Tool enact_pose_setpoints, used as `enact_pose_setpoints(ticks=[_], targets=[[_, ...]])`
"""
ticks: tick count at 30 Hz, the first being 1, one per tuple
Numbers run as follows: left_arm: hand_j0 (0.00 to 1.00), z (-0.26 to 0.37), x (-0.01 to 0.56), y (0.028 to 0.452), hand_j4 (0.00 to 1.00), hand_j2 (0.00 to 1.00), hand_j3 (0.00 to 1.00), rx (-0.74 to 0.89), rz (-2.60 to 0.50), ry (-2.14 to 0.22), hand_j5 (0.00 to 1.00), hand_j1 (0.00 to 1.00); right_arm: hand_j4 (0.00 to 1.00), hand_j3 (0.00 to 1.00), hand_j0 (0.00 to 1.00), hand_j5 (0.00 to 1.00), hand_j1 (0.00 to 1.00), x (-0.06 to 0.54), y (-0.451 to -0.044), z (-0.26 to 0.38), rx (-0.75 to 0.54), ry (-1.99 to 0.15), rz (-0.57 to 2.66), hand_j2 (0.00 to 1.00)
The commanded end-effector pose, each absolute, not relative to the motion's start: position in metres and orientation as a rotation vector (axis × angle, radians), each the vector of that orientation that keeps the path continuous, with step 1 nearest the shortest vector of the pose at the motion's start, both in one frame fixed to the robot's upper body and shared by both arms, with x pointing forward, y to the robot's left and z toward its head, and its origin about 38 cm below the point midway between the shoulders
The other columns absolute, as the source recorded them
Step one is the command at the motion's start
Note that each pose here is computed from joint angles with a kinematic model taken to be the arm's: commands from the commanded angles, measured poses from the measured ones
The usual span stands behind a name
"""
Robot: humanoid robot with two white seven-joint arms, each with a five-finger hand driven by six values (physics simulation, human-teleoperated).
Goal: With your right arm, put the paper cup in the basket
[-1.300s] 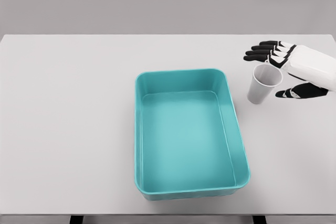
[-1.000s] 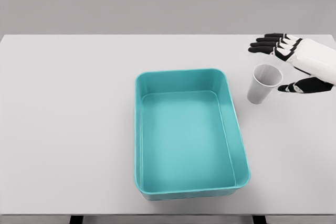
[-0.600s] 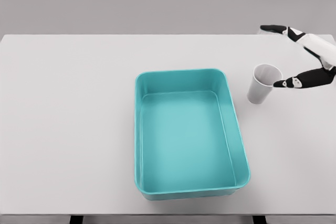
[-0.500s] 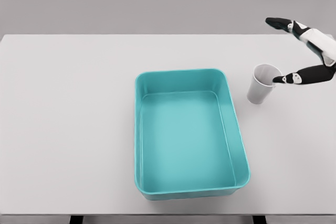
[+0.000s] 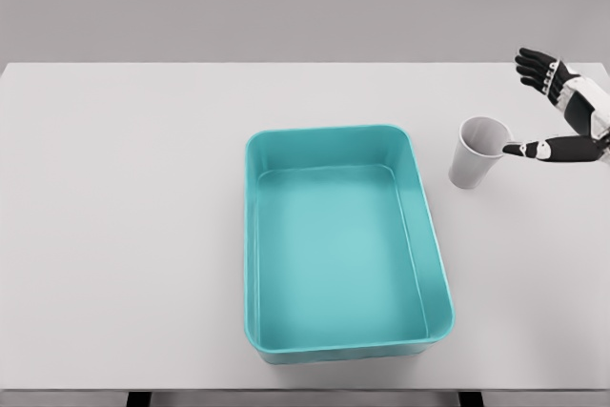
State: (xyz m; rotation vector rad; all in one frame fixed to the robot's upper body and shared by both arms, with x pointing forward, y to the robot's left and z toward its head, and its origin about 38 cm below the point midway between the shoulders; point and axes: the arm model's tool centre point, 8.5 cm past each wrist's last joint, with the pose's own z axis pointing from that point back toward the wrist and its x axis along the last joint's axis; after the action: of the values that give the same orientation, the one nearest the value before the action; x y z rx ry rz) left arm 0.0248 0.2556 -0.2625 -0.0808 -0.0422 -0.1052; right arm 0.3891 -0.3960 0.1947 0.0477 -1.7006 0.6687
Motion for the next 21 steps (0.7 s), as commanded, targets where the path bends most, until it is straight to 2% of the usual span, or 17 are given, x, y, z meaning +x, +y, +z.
enact_pose_setpoints(ticks=[1,9,13,21], targets=[[1.00,-0.263,0.025,0.256,1.00,1.00,1.00,-0.081,-0.106,-0.042,1.00,1.00,1.00,1.00,1.00,1.00,1.00,0.389,-0.401,0.188,0.063,-1.705,0.616,1.00],[1.00,-0.263,0.025,0.256,1.00,1.00,1.00,-0.081,-0.106,-0.041,1.00,1.00,1.00,1.00,1.00,1.00,1.00,0.385,-0.409,0.139,0.085,-1.707,0.512,1.00],[1.00,-0.263,0.025,0.256,1.00,1.00,1.00,-0.081,-0.106,-0.041,1.00,1.00,1.00,1.00,1.00,1.00,1.00,0.380,-0.422,0.122,0.144,-1.725,0.390,1.00],[1.00,-0.263,0.025,0.256,1.00,1.00,1.00,-0.081,-0.106,-0.042,1.00,1.00,1.00,1.00,1.00,1.00,1.00,0.377,-0.419,0.089,0.162,-1.693,0.316,1.00]])
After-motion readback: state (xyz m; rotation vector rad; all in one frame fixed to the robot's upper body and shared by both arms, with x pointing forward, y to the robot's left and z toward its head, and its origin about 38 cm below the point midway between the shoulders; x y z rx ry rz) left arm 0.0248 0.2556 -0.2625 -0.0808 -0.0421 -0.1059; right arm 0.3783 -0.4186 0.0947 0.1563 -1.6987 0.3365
